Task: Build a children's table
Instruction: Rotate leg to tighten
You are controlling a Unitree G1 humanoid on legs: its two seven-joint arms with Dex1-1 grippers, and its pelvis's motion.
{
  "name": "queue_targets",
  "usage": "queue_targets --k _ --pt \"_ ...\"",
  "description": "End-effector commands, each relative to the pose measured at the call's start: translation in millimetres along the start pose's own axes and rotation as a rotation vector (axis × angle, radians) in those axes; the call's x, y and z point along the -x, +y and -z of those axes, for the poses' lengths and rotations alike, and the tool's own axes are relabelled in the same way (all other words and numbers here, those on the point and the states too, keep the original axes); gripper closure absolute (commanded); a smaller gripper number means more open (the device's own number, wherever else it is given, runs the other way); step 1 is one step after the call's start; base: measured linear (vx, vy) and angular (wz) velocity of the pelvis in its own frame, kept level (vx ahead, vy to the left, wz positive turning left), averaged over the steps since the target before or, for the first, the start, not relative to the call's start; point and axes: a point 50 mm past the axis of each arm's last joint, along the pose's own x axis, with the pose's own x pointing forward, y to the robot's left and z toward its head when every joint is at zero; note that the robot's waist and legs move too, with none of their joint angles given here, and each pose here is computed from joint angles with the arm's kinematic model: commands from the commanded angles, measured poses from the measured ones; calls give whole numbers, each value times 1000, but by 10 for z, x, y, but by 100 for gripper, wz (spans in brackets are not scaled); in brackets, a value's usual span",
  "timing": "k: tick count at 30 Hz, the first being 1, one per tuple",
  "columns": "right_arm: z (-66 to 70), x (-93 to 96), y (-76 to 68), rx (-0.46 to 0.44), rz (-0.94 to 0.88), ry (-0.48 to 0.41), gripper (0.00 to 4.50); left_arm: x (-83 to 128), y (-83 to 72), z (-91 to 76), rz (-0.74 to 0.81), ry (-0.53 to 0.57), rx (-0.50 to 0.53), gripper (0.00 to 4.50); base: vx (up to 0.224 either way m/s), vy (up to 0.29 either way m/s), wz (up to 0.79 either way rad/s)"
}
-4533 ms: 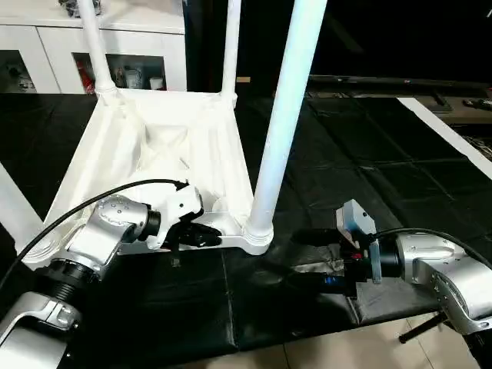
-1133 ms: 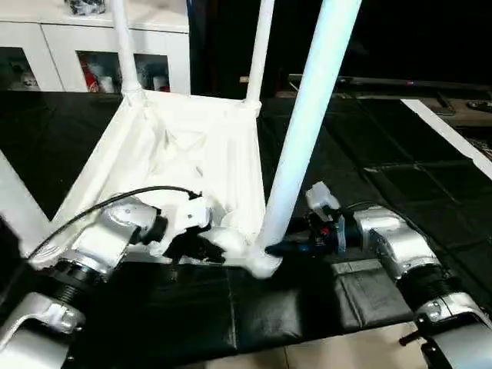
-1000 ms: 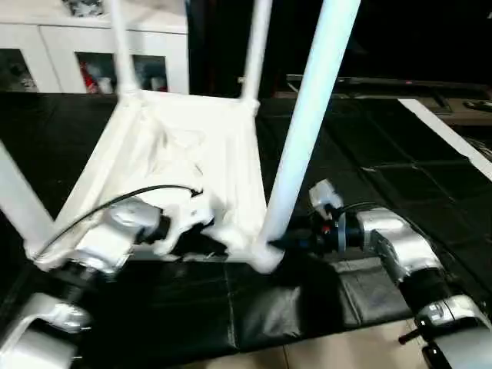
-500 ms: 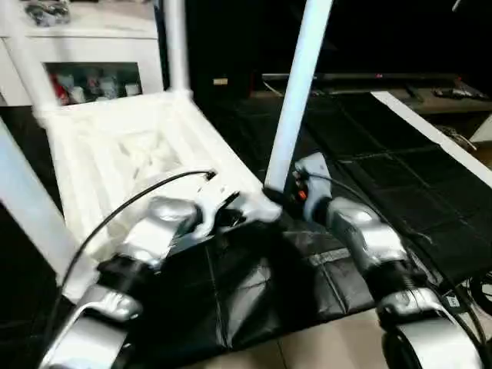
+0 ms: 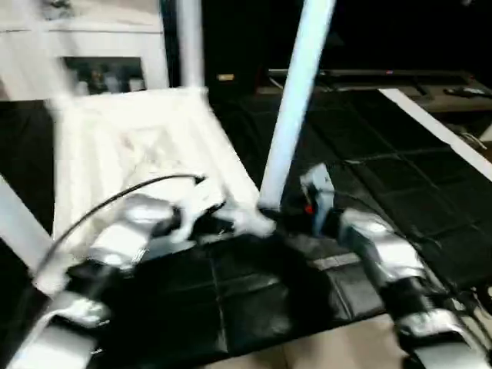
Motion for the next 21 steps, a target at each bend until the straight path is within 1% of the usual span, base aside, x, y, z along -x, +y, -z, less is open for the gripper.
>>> queue_targets --k 1,2,4,6,10,12,13,17,18,21 --pt "-13 48 92 52 -155 20 79 -53 -99 -92 138 -21 -83 450 0 0 0" --pt "-19 75 84 54 -168 21 79 -37 -99 -80 151 -17 -83 450 0 0 0" --pt "-38 134 72 30 -219 18 79 -7 -100 -51 179 -1 -98 450 0 0 0" --pt "-47 182 69 34 -271 30 79 17 -101 -26 205 13 -106 450 0 0 0" --pt "-28 260 77 47 -398 94 79 53 -116 -35 276 17 -130 450 0 0 0" --pt "-25 269 75 47 -414 107 79 60 -117 -37 287 22 -136 450 0 0 0" --pt "-21 276 69 49 -429 120 106 67 -120 -37 299 32 -145 450 0 0 0" --pt "-17 257 32 62 -437 137 120 84 -120 -25 318 45 -160 450 0 0 0" --pt "-18 247 27 64 -434 137 142 84 -121 -24 319 45 -161 450 0 0 0" --pt "-24 204 20 66 -434 135 156 83 -123 -21 326 45 -165 450 0 0 0"
